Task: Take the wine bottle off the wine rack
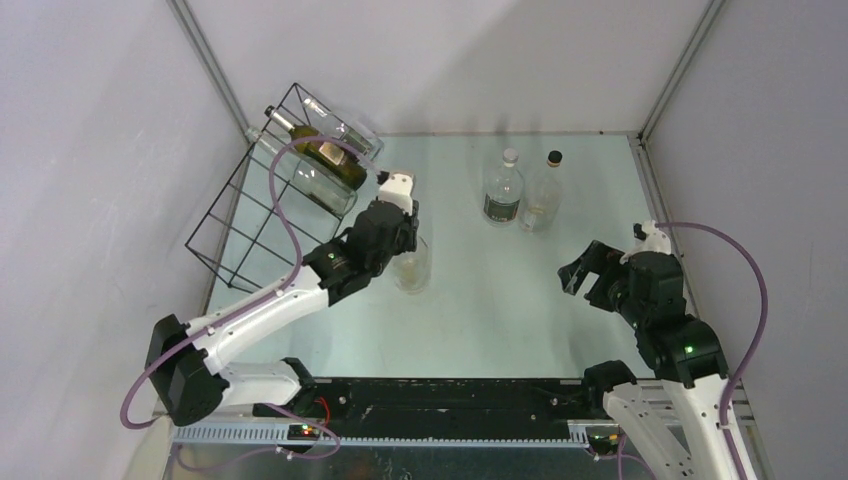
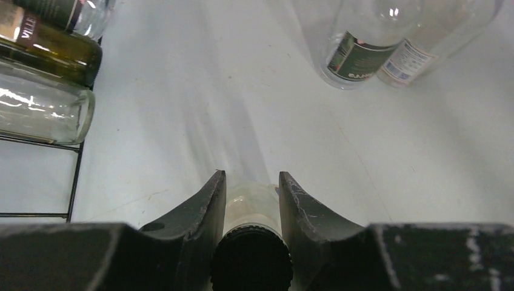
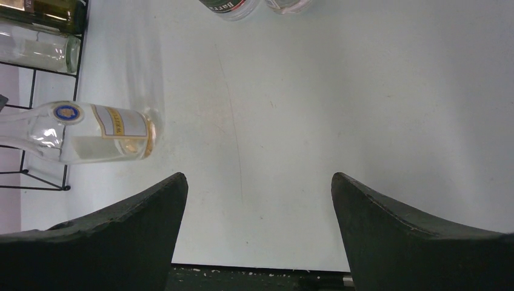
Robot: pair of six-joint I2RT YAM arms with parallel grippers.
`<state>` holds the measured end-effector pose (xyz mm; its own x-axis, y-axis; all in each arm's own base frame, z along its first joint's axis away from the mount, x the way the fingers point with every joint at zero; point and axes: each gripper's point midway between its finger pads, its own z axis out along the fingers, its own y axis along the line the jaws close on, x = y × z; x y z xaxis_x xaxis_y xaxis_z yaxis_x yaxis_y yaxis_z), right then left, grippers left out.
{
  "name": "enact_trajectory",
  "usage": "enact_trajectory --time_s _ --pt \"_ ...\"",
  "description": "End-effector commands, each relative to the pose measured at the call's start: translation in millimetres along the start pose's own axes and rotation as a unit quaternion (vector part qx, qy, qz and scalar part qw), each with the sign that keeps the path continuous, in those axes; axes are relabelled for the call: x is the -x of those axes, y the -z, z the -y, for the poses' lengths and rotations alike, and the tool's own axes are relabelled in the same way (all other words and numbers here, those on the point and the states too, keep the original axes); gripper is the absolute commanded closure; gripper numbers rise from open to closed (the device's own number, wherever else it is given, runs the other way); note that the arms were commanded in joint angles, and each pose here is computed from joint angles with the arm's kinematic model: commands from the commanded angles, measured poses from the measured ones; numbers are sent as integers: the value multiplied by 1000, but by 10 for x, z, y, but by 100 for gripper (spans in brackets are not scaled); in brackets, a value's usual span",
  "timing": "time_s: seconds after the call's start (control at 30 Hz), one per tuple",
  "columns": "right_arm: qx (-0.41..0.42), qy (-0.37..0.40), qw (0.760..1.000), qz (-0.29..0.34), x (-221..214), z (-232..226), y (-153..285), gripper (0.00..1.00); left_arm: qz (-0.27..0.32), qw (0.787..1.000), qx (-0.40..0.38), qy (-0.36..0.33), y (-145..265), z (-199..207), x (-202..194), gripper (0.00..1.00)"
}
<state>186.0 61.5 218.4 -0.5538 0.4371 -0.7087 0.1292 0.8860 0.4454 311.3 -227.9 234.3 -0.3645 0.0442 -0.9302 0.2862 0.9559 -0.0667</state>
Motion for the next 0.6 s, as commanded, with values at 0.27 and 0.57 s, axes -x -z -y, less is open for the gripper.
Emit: enact_trajectory --time_s 0.27,0.57 --pt "22 -14 1000 12 68 -99 75 9 115 991 -61 42 333 717 494 100" --pt "15 -14 1000 5 38 -69 67 9 91 989 -113 31 457 1166 269 100"
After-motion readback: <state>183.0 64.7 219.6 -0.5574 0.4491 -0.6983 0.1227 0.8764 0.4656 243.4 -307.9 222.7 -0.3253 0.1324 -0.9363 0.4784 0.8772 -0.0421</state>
